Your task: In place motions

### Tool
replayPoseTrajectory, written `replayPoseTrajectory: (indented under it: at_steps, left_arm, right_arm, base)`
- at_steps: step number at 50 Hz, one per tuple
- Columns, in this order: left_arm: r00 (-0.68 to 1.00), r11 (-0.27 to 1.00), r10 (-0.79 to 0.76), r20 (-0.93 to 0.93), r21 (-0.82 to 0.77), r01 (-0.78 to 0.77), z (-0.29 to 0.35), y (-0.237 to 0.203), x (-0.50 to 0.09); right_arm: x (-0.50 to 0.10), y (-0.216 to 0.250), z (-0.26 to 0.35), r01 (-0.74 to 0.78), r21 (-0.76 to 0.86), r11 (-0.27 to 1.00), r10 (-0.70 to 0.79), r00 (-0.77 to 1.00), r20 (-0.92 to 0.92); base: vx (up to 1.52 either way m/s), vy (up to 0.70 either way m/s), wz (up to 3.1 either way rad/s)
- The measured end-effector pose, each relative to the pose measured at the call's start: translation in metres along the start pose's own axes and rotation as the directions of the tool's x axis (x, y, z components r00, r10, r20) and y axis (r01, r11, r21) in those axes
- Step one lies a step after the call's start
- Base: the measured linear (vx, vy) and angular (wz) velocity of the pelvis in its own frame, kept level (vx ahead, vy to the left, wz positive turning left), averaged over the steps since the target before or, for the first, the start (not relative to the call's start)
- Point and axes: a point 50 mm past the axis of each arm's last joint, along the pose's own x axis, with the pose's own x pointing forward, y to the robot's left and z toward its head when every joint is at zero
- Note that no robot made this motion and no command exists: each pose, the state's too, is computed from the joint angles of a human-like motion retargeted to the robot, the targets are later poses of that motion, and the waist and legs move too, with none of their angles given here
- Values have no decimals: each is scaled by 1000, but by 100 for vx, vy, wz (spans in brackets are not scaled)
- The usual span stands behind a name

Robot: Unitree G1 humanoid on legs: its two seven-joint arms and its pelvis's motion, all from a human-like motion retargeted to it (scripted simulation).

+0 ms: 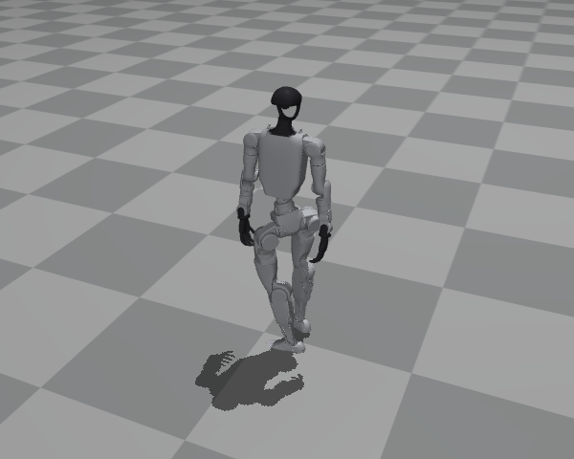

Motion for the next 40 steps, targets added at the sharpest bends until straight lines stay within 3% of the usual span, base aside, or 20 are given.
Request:
replayPoseTrajectory:
  at_steps: [7,17,24,32,40]
  left_arm:
    - [996,996,92,15,19,-92,3,32,-11]
    - [976,980,191,102,-78,-183,21,62,-26]
    - [990,965,139,31,-228,-128,-15,47,-14]
    - [994,934,106,-23,-342,-107,-64,11,2]
    - [990,873,132,-41,-468,-136,-68,-26,13]
  right_arm:
    - [-10,-21,30,85,-100,991,-72,990,121]
    - [-13,-46,15,124,47,991,-130,982,137]
    - [-14,-42,27,119,40,992,-124,972,200]
    - [-27,-13,83,112,-180,977,-38,928,372]
    - [-21,24,83,53,-354,934,80,933,350]
  base:
    - [32,2,208]
    - [16,10,183]
    - [7,-3,110]
    - [1,0,8]
    - [4,-3,-16]
